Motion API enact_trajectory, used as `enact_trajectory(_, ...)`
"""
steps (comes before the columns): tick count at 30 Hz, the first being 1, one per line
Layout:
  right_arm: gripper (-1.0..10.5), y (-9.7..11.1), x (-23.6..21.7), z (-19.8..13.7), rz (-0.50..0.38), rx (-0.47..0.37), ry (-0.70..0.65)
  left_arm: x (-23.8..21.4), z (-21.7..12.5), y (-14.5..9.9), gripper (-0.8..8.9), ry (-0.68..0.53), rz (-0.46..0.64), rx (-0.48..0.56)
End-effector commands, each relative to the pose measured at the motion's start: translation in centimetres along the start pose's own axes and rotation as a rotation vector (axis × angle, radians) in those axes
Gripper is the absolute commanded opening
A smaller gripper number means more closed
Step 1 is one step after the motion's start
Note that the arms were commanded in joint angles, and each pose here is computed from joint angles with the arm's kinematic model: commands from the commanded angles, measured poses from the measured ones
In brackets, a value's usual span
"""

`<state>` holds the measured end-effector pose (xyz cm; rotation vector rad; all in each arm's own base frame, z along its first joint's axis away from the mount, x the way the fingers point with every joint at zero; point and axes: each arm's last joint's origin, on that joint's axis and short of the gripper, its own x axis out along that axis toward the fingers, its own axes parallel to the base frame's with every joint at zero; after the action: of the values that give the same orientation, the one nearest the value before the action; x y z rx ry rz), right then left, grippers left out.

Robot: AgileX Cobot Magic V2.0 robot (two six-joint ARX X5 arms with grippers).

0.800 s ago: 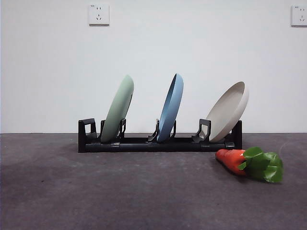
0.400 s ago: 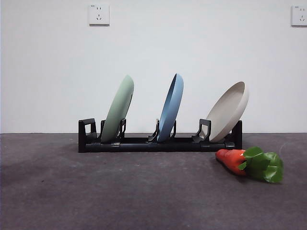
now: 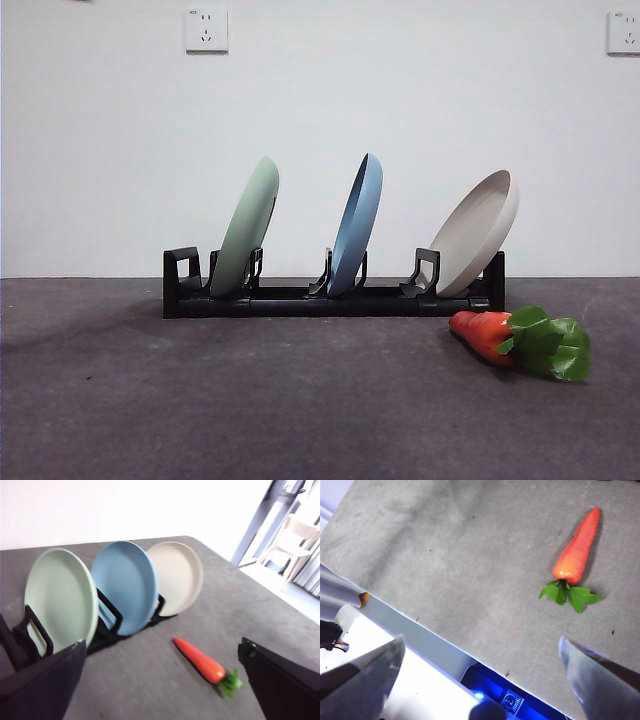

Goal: Take the green plate from the plate rack,put the plate on the table,take the carrot from the table,put the carrot in the plate

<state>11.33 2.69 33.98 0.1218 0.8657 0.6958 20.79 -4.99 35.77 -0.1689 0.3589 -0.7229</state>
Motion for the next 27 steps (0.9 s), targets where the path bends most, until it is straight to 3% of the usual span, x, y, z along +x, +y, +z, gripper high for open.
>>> enact_trajectory(1,5.7,0.0,0.0,0.0,0.000,-0.006,-0.004,3.6,0.5,1.1,5.72,0.036,0.001,0.003)
enact_trajectory(15,5.7,0.1,0.0,0.0,0.000,0.003,-0.001,18.1,-1.8,6.0,5.71,0.130,0.110,0.107)
enact_trajectory(25,5.7,0.1,0.0,-0.2,0.002,0.012,0.013,21.0,-4.3,7.2,5.59,0.166,0.176,0.149)
enact_trajectory(27,5.7,0.1,0.0,-0.2,0.002,0.012,0.013,21.1,-4.4,7.1,4.59,0.169,0.172,0.158)
